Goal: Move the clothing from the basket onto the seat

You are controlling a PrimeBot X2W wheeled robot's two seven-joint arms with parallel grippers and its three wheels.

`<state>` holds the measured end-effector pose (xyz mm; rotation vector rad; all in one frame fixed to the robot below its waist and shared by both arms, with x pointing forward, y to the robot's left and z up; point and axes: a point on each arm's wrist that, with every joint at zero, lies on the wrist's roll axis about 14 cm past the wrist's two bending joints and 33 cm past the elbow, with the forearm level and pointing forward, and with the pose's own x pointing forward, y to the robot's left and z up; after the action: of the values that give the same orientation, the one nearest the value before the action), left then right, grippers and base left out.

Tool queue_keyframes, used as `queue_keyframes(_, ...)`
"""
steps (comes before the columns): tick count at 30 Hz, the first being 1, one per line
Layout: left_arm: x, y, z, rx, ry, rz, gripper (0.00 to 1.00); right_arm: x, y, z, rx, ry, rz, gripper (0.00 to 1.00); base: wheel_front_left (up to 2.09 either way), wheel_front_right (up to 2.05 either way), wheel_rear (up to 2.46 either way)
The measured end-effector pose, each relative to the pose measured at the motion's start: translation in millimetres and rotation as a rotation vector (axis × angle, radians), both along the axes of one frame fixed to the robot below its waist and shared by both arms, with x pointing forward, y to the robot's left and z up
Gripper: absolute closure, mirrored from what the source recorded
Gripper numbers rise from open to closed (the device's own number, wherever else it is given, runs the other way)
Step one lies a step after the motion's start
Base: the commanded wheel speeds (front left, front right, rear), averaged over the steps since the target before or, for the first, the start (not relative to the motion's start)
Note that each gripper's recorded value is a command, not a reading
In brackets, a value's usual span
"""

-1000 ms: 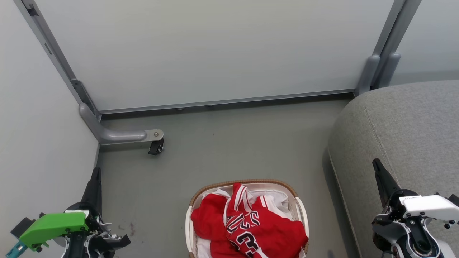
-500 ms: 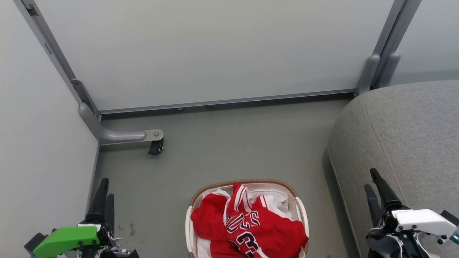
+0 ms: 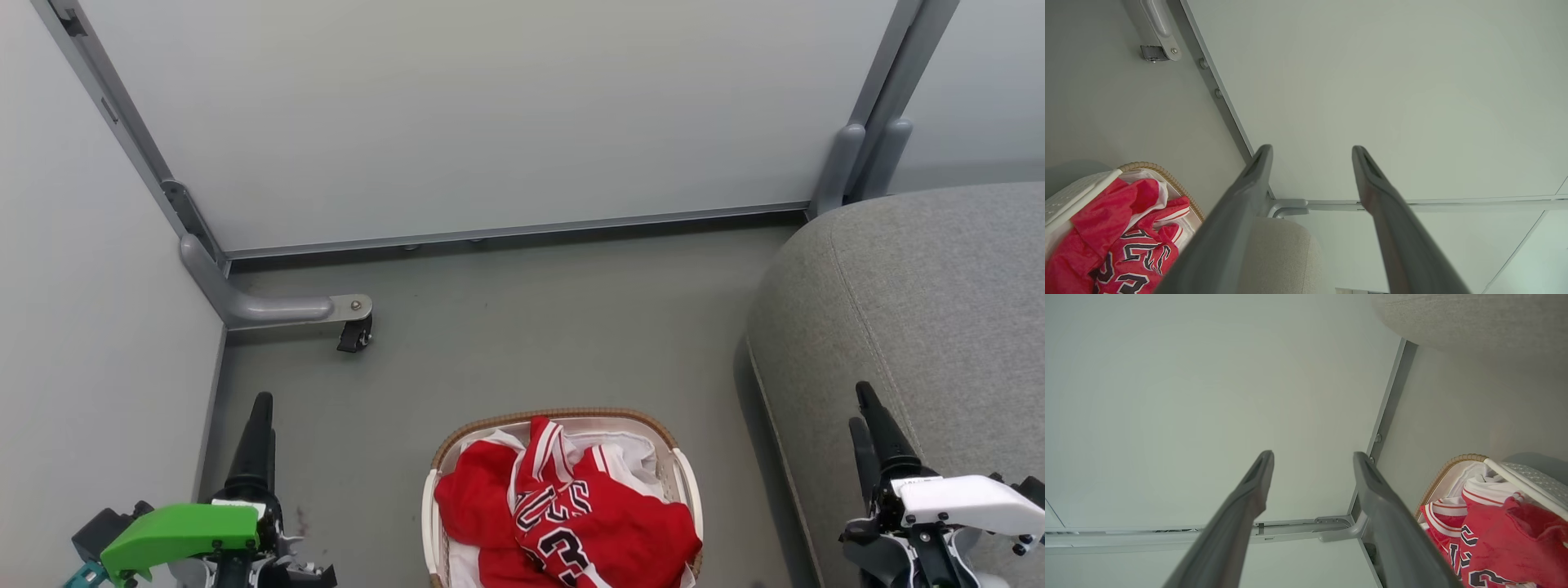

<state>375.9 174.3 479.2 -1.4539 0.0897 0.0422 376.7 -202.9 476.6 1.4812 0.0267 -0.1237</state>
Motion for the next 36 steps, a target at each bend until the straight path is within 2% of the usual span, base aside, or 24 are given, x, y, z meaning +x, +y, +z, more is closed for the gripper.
queue_keyframes(8, 2.2, -5.0, 9.2, 0.147, -0.035, -0.018, 0.0, 4.2, -6.6, 23.0, -0.225, -0.055, -0.006, 0.0, 0.0, 0.0, 0.0)
queue_keyframes(18, 4.3, -13.9, 21.9, 0.38, -0.09, -0.05, 0.0, 5.6, -3.3, 39.2, -0.496, -0.09, 0.008, 0.0, 0.0, 0.0, 0.0)
queue_keyframes(26, 4.4, -23.7, 23.5, 0.565, -0.107, -0.082, 0.0, 3.9, -6.1, 40.9, -0.629, -0.089, 0.0, 0.0, 0.0, 0.0, 0.0)
queue_keyframes(36, 3.7, -28.1, 24.1, 0.728, -0.124, -0.093, 0.0, 4.0, -5.5, 44.4, -0.803, -0.094, 0.003, 0.0, 0.0, 0.0, 0.0)
